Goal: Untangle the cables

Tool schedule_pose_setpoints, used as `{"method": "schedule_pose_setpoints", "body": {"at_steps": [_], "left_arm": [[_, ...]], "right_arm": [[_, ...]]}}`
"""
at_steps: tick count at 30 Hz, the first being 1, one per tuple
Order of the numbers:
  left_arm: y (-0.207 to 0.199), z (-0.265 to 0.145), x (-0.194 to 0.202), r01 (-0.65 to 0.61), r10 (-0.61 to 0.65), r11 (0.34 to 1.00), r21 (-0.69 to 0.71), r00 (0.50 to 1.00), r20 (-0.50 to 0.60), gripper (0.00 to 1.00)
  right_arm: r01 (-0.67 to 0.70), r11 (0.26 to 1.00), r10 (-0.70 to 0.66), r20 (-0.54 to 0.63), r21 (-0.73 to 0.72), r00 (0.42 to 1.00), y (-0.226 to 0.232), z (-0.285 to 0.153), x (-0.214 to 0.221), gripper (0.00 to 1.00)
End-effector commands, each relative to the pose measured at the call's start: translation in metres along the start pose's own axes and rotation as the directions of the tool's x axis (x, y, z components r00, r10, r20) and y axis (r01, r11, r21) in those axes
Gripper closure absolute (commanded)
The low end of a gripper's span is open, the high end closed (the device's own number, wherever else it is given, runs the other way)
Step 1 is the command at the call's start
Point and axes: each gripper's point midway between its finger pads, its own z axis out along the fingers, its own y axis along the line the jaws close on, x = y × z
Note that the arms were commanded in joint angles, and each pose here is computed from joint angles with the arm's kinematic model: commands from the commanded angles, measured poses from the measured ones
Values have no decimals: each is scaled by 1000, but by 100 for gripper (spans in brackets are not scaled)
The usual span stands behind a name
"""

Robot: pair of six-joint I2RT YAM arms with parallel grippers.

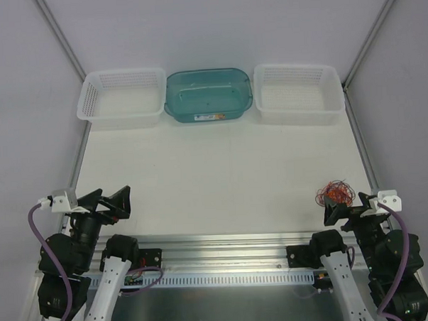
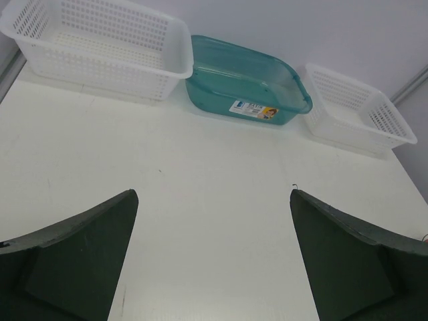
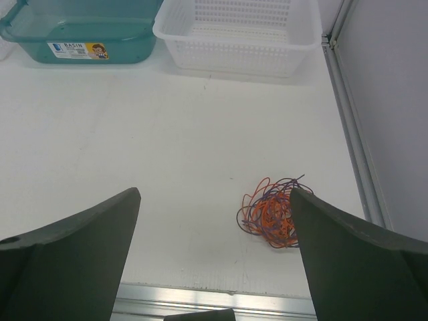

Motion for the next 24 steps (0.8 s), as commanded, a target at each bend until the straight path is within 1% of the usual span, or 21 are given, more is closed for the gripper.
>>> {"method": "schedule_pose_setpoints", "body": {"at_steps": [1, 6, 11, 13, 15, 16, 17, 18, 19, 21, 22, 24], "left_arm": [[-5, -31, -18, 31, -43, 997, 71, 985, 168, 1], [-6, -28, -14, 48, -59, 996, 77, 987, 152, 1], [-8, -24, -10, 40, -51, 996, 85, 990, 131, 1], [-11, -19, -8, 46, -55, 995, 93, 993, 104, 1], [-15, -16, -6, 46, -55, 993, 107, 996, 77, 1], [-19, -11, -2, 46, -51, 992, 116, 998, 41, 1], [-21, -8, 0, 46, -49, 992, 121, 999, 21, 1], [-21, -4, 2, 46, -47, 992, 115, 999, 4, 1], [-25, 2, 7, 48, -43, 991, 128, 998, -42, 1], [-29, 14, 17, 51, -34, 990, 131, 992, -123, 1], [-30, 17, 21, 49, -30, 990, 131, 989, -146, 1], [-30, 28, 30, 48, -22, 992, 120, 977, -210, 1]], "right_arm": [[-46, 999, 41, 214, 16, 976, -8, -37, -12, 0], [-95, 993, 79, 213, 65, 974, -17, -39, -11, 0], [-116, 988, 94, 205, 102, 974, -24, -40, -12, 1], [-119, 987, 99, 177, 110, 979, -24, -39, -12, 0], [-137, 981, 121, 118, 135, 986, -26, -35, -18, 1], [-151, 979, 142, 74, 136, 987, -24, -32, -15, 0], [-147, 979, 148, 1, 141, 989, -21, -23, -18, 0], [-153, 976, 161, -38, 152, 986, -21, -19, -17, 0], [-199, 963, 218, -91, 183, 972, -21, -17, -9, 0], [-211, 937, 273, -206, 279, 940, -26, -3, -1, 0], [-228, 919, 318, -261, 321, 912, -25, -1, 8, 1], [-196, 885, 357, -343, 423, 869, -32, 10, 24, 1]]}}
